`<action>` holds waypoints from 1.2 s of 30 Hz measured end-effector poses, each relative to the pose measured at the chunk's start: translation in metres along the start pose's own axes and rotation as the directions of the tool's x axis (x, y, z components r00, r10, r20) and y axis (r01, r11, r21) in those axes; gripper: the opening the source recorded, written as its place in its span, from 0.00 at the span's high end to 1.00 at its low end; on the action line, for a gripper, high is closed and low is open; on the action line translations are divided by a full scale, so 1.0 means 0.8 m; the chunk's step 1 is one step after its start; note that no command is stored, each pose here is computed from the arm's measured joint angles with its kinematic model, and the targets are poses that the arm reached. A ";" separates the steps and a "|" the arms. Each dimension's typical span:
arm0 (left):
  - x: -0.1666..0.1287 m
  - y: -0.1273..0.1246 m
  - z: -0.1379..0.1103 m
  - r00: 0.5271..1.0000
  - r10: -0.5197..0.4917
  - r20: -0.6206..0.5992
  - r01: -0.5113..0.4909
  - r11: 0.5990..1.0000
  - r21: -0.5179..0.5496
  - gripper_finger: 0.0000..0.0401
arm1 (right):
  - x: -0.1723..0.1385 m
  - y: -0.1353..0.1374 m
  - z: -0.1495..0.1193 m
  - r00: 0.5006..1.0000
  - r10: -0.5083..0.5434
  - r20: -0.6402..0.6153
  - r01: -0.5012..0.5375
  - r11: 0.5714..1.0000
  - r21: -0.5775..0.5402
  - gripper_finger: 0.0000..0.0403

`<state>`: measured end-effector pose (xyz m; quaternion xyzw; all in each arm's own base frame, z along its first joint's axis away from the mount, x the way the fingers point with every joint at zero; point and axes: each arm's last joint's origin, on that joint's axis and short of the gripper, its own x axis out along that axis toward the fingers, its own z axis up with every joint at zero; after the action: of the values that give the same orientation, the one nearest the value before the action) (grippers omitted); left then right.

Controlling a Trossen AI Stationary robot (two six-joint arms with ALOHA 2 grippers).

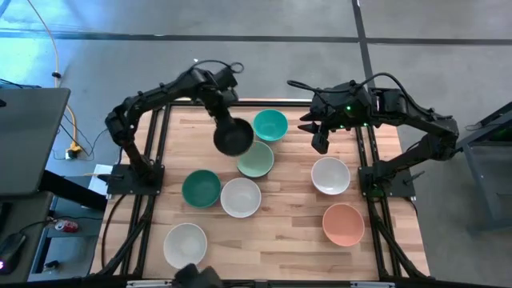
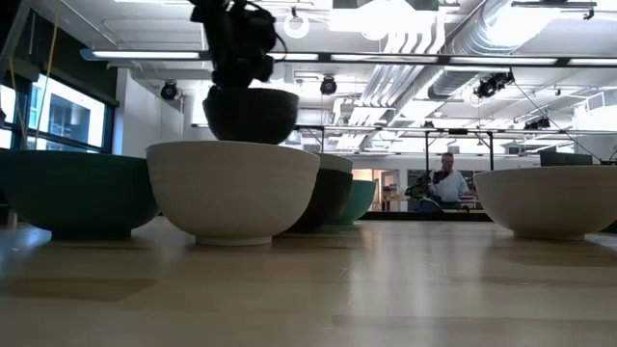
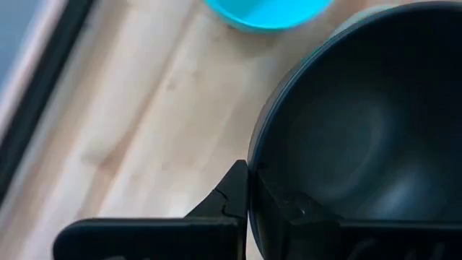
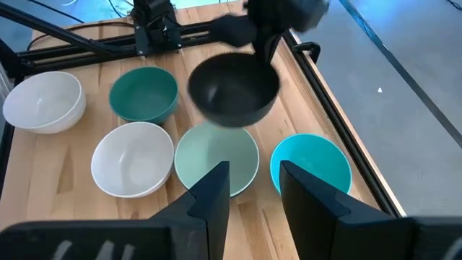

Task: Nest bowls inside each other
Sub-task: Stack the black bowl on top of the light green bowl

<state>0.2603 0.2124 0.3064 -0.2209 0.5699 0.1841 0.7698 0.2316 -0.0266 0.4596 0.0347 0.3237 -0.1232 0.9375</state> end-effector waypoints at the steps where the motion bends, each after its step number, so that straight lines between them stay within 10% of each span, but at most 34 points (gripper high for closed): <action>1: 0.007 -0.007 0.003 1.000 -0.005 -0.009 0.005 1.000 0.010 1.00 | 0.000 0.000 0.000 1.000 0.000 0.000 0.000 1.000 0.000 0.72; 11: 0.058 -0.052 0.026 0.996 -0.075 -0.047 0.078 0.995 0.067 1.00 | 0.000 0.000 -0.003 1.000 -0.001 -0.021 0.001 1.000 0.023 0.72; 36: 0.023 -0.082 0.053 0.989 -0.108 0.104 0.096 0.989 0.110 1.00 | 0.000 0.000 -0.004 0.999 -0.001 -0.037 0.003 0.999 0.038 0.72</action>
<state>0.3344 0.1819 0.3078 -0.1984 0.5235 0.1261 0.8190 0.2295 -0.0262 0.4568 0.0548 0.3388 -0.1297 0.9303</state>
